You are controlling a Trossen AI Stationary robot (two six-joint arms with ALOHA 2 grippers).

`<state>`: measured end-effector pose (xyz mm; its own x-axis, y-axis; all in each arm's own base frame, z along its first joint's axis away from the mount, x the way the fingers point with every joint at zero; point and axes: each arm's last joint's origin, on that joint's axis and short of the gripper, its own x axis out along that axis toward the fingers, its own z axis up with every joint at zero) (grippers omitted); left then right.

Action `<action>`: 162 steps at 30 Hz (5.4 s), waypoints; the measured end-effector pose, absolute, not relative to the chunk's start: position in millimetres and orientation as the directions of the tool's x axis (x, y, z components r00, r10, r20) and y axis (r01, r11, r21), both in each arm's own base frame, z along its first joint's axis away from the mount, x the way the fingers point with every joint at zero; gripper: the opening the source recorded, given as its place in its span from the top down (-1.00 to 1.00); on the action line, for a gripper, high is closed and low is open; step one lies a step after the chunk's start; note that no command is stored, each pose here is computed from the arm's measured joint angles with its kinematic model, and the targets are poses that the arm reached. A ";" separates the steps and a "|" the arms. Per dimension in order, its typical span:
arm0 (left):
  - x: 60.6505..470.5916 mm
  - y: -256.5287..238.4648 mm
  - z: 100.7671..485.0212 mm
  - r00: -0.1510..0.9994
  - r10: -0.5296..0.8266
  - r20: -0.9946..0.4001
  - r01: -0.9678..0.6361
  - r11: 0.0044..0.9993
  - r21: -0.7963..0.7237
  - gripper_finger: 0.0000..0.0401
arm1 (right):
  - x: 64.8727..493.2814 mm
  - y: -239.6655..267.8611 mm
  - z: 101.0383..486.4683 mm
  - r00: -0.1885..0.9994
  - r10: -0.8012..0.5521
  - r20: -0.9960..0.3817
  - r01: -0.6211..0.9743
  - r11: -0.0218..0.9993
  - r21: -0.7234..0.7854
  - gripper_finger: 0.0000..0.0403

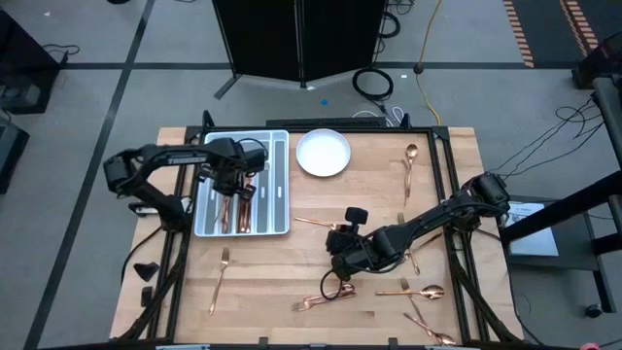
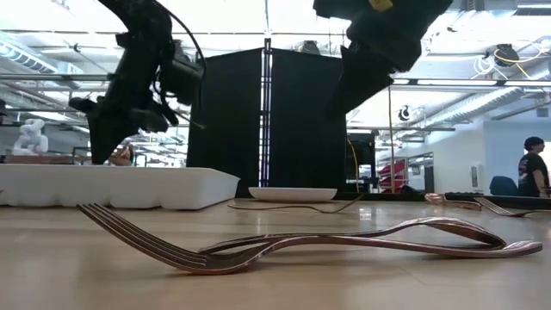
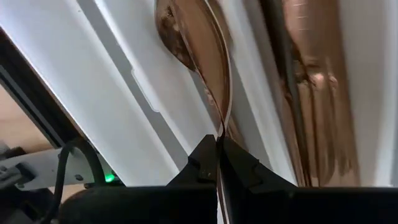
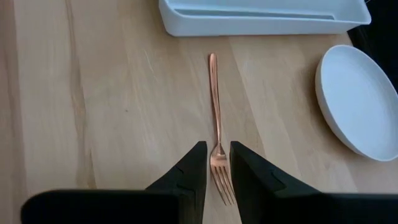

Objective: Sort silverware
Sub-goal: Put the spoon on the silverware tray

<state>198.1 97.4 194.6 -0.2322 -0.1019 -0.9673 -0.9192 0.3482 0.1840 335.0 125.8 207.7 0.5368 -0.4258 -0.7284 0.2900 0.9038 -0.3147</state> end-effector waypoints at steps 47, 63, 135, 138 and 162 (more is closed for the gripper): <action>209.2 15.8 277.6 0.634 0.470 -0.614 -0.496 0.856 0.143 0.57 | 268.5 30.5 267.9 0.372 -0.487 -0.790 0.508 0.819 -0.266 0.70; 168.9 5.6 202.1 0.913 0.398 -0.090 -0.408 0.891 -0.200 0.57 | 222.6 -17.3 216.9 0.523 -0.002 -0.852 0.540 0.775 0.329 0.70; 183.8 -7.9 207.1 0.999 0.027 0.018 -0.025 0.995 -0.098 0.57 | 345.1 192.8 134.5 0.496 0.110 -0.861 -0.107 0.992 0.065 0.15; 183.8 -7.9 207.1 0.999 0.027 0.018 -0.025 0.995 -0.098 0.57 | 343.1 191.0 132.1 0.472 0.096 -0.876 -0.091 0.994 0.059 0.15; 183.8 -9.4 207.3 1.000 -0.020 0.020 0.022 0.995 -0.099 0.57 | 339.7 188.1 133.8 0.421 0.117 -0.900 -0.090 0.992 0.087 0.96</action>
<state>183.8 -9.4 207.3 0.9996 -0.0204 0.0202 0.0223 0.9948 -0.0992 339.7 188.1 133.8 0.4207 0.1171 -0.8996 -0.0897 0.9921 0.0872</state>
